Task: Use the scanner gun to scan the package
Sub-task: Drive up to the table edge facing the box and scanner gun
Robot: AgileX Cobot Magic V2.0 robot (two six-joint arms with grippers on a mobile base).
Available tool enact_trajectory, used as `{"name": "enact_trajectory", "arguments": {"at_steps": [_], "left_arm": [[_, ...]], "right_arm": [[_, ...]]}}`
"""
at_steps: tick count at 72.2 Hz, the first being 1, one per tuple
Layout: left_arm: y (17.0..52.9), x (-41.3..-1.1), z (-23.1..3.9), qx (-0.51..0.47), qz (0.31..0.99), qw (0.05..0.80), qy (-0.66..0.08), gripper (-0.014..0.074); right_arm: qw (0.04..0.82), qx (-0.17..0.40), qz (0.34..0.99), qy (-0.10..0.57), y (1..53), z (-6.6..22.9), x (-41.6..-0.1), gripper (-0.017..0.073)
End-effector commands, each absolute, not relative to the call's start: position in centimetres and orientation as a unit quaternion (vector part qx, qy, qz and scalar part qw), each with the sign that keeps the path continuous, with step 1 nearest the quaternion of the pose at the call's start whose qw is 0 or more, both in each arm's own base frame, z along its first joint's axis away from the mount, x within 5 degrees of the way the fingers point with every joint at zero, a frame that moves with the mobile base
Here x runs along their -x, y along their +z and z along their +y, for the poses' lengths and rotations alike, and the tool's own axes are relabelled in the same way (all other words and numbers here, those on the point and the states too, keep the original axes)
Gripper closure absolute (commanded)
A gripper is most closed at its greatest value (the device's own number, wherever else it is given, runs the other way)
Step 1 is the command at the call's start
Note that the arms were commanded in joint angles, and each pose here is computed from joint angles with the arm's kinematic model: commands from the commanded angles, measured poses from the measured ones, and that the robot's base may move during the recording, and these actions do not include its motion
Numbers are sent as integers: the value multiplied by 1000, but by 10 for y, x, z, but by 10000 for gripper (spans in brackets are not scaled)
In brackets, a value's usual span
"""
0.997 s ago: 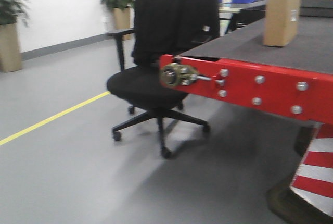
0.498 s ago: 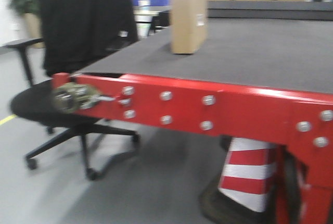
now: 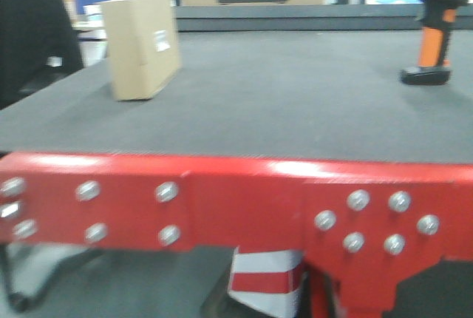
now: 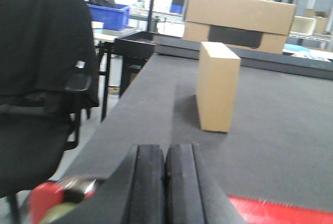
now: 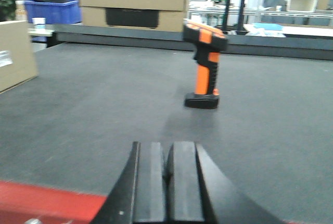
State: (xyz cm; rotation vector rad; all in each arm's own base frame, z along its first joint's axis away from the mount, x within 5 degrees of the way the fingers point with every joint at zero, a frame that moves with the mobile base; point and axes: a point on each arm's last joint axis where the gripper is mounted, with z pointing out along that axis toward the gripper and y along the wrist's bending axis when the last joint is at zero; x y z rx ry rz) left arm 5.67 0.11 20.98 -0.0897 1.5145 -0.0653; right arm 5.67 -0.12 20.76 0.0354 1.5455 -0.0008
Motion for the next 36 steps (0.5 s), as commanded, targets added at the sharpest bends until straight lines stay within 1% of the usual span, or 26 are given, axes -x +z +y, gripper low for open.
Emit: {"name": "enact_trajectory", "arguments": {"at_steps": [1, 36], "left_arm": [[212, -56, 1, 40, 679, 732, -30, 704], [212, -56, 1, 40, 679, 732, -30, 704]], "right_arm": [[725, -15, 689, -2, 210, -1, -56, 727], [725, -15, 689, -2, 210, -1, -56, 727]]}}
